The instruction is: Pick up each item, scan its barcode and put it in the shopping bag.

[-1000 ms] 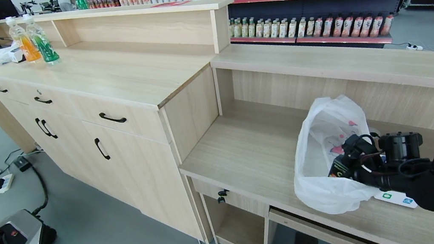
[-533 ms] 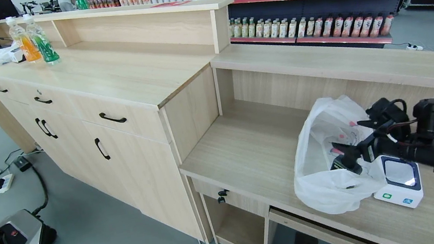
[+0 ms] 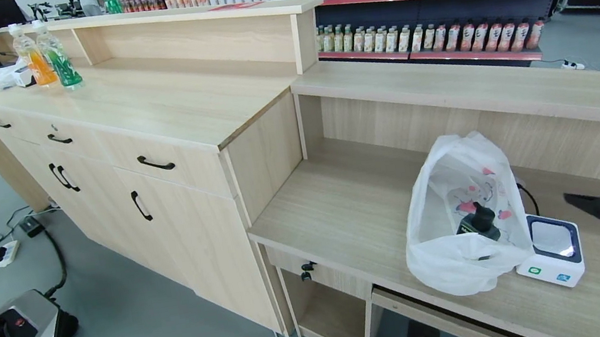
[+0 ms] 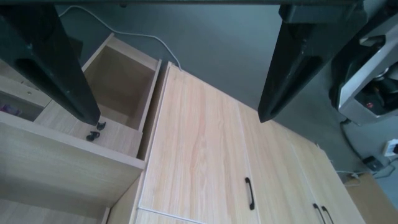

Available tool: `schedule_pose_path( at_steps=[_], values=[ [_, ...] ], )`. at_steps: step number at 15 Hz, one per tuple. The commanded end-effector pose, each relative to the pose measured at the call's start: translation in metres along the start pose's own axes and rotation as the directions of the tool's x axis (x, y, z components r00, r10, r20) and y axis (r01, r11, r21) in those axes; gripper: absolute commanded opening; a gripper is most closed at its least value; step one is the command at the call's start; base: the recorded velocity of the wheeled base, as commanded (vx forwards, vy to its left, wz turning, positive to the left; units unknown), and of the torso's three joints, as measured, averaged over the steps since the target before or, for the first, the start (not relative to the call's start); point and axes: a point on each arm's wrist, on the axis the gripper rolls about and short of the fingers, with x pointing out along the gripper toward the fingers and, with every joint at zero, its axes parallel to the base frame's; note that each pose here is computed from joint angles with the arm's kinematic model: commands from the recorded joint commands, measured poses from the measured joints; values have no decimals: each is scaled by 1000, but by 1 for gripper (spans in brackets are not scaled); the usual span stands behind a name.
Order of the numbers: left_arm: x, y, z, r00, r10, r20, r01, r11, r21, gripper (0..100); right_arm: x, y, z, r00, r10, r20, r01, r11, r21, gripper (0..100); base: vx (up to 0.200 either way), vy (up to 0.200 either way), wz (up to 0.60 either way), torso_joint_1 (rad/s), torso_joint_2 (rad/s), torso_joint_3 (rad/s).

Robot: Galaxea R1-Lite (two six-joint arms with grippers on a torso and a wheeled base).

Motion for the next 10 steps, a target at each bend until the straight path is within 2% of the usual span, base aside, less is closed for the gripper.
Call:
schedule_pose_path(
  at_steps=[1,4,6,10],
  values=[
    [0,0,0,1000,1,1,-1,1000,0,100,-49,-14,2,984,-178,-3,178,984,2,100,0,0,-600,2,-2,2],
    [0,0,0,1000,1,1,-1,1000,0,100,-57,-23,-9,957,-275,-90,278,960,31,100,0,0,-600,-1,2,4],
    [0,0,0,1000,1,1,-1,1000,0,100,-60,-25,-16,949,-279,-147,289,956,53,100,0,0,-600,5,5,2],
    [0,0,0,1000,1,1,-1,1000,0,100,-51,-28,-23,947,-265,-181,283,956,79,100,0,0,-600,1,4,4]
  ],
)
